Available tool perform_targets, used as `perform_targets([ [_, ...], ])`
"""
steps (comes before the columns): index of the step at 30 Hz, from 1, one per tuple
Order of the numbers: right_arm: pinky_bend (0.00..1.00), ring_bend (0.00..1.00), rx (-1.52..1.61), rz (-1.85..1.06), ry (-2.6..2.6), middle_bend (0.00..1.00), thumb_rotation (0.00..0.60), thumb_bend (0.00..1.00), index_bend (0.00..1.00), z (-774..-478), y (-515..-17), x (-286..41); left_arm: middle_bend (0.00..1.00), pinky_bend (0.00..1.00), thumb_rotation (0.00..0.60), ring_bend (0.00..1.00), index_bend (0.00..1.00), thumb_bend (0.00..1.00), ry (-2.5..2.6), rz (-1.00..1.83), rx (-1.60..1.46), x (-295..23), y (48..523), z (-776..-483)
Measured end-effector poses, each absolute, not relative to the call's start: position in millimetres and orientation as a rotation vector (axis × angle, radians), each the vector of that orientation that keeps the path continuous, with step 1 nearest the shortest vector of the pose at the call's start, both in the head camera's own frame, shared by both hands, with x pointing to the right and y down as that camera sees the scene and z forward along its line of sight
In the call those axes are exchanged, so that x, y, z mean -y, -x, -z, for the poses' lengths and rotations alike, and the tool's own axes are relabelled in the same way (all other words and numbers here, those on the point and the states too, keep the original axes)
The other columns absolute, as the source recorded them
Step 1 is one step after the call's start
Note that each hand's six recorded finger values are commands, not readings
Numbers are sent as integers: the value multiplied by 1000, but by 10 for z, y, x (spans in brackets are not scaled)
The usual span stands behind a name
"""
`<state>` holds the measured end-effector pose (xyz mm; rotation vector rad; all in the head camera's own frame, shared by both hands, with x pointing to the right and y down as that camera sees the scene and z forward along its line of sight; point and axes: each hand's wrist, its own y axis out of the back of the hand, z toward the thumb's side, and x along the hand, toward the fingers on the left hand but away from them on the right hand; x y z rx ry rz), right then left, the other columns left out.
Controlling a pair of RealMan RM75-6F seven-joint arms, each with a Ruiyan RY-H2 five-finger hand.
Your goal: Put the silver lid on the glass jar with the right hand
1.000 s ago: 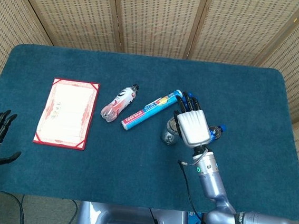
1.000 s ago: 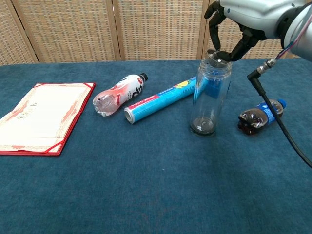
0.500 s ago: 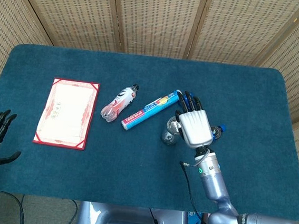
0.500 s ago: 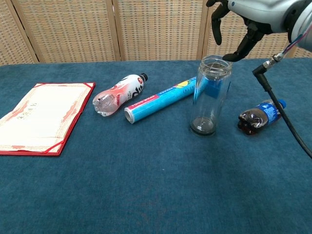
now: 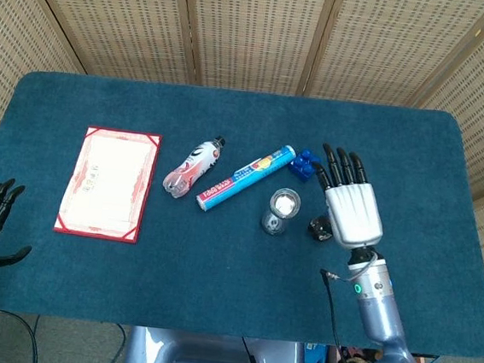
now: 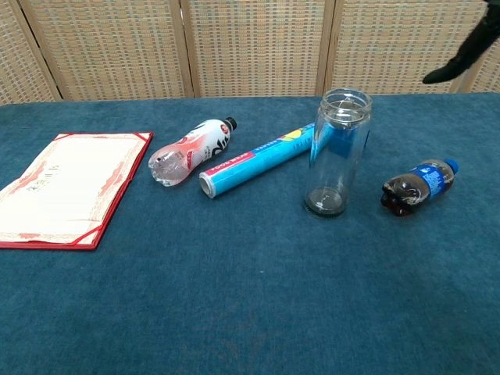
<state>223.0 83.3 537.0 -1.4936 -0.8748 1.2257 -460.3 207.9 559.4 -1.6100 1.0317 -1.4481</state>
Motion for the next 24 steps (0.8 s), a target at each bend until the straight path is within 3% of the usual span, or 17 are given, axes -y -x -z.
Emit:
perform_targets([
  [5, 0, 0, 918, -1264, 1511, 0, 600, 1, 0, -5394, -2597, -1030, 0, 0, 600, 0, 0, 203, 1592, 1477, -1010, -2092, 4626, -5627],
  [24, 0, 0, 1040, -1366, 1484, 0, 600, 0, 0, -5672, -3905, -2056, 0, 0, 600, 0, 0, 203, 1553, 1527, -992, -2164, 4750, -5665],
])
